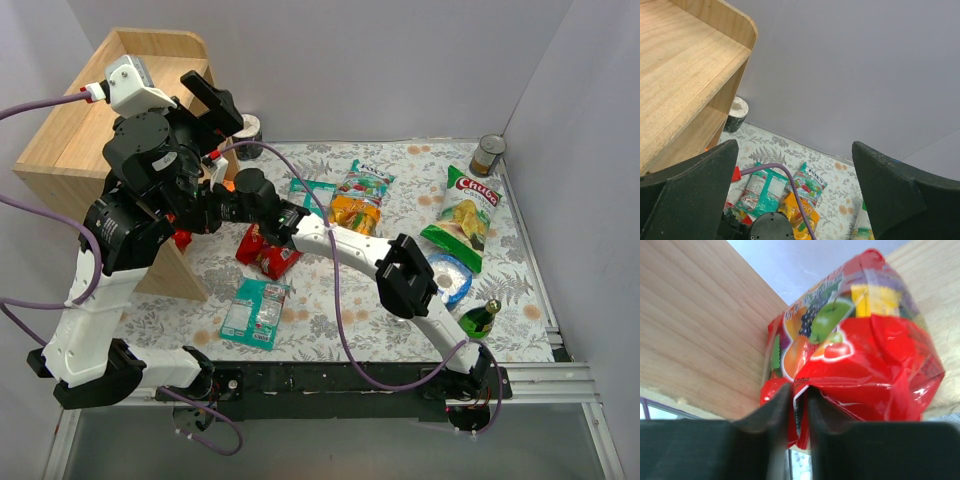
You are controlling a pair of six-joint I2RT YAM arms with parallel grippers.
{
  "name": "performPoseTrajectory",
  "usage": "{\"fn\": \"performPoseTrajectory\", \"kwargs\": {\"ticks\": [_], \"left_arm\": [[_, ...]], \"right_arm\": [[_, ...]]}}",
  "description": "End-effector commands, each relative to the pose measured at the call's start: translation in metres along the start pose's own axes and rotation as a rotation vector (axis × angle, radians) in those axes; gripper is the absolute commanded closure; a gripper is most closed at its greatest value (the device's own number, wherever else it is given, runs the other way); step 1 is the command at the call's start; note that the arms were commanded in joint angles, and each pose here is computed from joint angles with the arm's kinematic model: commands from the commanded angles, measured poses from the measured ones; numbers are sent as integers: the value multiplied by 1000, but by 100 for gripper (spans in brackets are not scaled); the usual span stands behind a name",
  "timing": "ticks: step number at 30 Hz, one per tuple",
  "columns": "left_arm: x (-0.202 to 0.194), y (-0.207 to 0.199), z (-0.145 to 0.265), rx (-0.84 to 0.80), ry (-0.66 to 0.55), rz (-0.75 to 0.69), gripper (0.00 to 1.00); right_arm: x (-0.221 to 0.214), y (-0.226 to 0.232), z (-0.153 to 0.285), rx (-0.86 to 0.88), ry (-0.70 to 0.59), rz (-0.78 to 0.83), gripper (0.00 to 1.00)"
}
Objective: Place and organize the candy bags onto the shelf
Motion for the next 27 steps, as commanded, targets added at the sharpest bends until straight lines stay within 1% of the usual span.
{"fn": "performPoseTrajectory", "kwargs": {"ticks": [1,3,4,6,7,12,13,16,20,21,27], "left_arm": [[4,1,3,-10,-7,2,2],[5,2,4,-7,-8,1,2],[5,2,4,-9,-8,3,2],[6,2,4,-11,-10,2,2],[7,2,5,-10,-12,4,2],[7,2,5,-8,-11,2,2],[6,3,5,-8,-10,3,2],[7,3,5,-8,-11,2,2],[5,2,4,-14,-9,2,2],[6,1,5,-17,-10,6,2],[1,2,6,-32,-9,-5,2]], "right_arm": [[-15,37,-2,1,64,-20,56],[0,41,-1,-5,38,-3,47],[8,44,2,-8,19,3,40],[23,49,8,-23,-18,12,35],[22,46,10,-37,-19,11,29],[38,45,25,-95,-56,20,19],[35,39,28,-118,-53,19,15],[40,38,38,-165,-68,28,13],[38,35,47,-212,-50,30,11],[35,33,51,-234,-35,21,9],[40,43,71,-257,-45,17,7]]}}
Point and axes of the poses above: each gripper's point midway between its finger pads, its own z axis back along the fingers, its own y axis along the line the jaws close on, x = y × z, the point moved 2 cm from there along z, back along the fingers, and after that the axes turned 7 degrees about -z, right-handed, at the moved point
